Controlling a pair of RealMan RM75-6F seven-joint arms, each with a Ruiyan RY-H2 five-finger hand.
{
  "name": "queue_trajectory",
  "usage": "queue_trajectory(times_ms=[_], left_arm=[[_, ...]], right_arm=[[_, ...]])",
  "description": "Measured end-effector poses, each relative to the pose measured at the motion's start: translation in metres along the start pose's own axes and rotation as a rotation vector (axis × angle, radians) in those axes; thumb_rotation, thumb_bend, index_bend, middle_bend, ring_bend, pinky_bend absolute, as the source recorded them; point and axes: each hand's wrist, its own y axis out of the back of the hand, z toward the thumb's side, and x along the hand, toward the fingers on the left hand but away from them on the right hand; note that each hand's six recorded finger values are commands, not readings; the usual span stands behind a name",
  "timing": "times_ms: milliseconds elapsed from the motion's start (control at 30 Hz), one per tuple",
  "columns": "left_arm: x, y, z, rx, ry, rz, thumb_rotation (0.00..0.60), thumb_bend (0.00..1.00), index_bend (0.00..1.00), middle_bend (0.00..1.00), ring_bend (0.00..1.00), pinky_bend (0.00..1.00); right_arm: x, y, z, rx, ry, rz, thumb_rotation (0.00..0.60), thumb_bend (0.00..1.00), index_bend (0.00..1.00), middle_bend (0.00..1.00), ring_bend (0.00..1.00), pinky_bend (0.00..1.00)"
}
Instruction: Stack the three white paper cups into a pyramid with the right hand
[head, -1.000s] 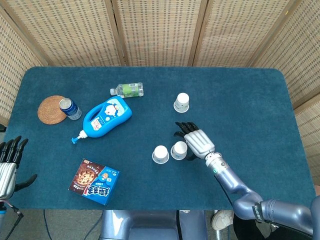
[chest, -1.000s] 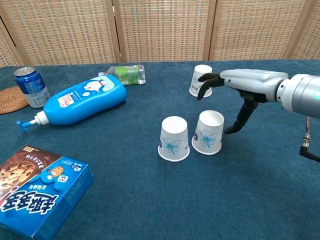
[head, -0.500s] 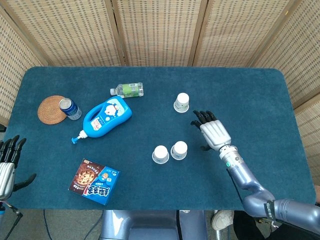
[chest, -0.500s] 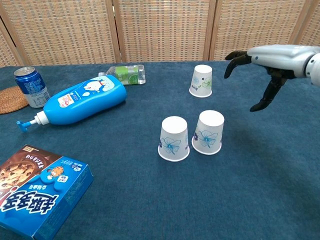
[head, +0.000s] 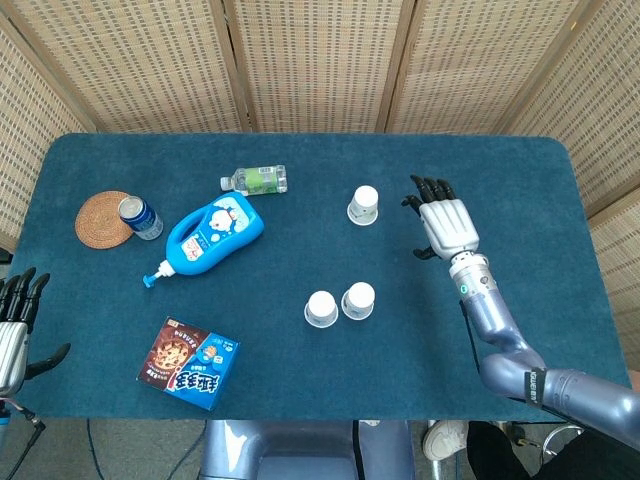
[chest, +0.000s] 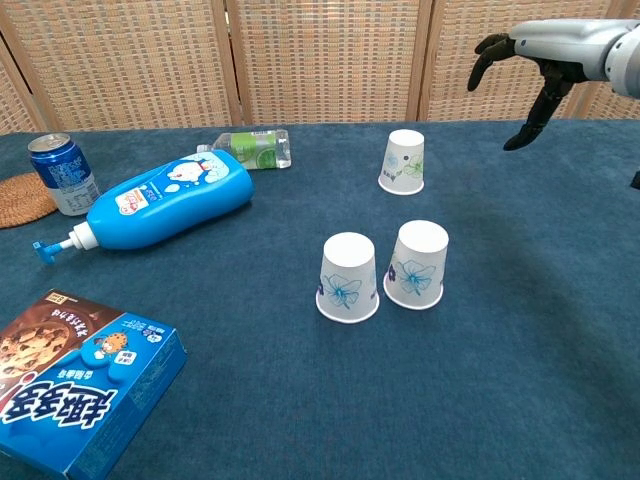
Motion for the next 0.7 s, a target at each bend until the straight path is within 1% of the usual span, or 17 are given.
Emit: queue_trajectory(times_ms=[200, 400, 700], left_arm=[[0.002, -0.002, -0.001, 0.004, 0.009, -0.002, 0.600, 0.22, 0.00, 0.00, 0.00, 0.02], [0.006, -0.005, -0.003, 0.014, 0.018, -0.009, 0.600, 0.22, 0.00, 0.00, 0.00, 0.02], [0.013, -0.011, -0.008, 0.024, 0.038, -0.014, 0.600, 0.22, 0.00, 0.00, 0.00, 0.02]], right_arm=[[-0.024, -0.002, 0.005, 0.008, -0.004, -0.002, 0.600, 0.12, 0.30, 0.00, 0.00, 0.08], [-0.046, -0.003, 0.016, -0.004, 0.003, 0.007, 0.600, 0.12, 0.30, 0.00, 0.00, 0.08], [-0.079, -0.011, 0.026, 0.007, -0.004, 0.037, 0.600, 0.12, 0.21, 0.00, 0.00, 0.08]])
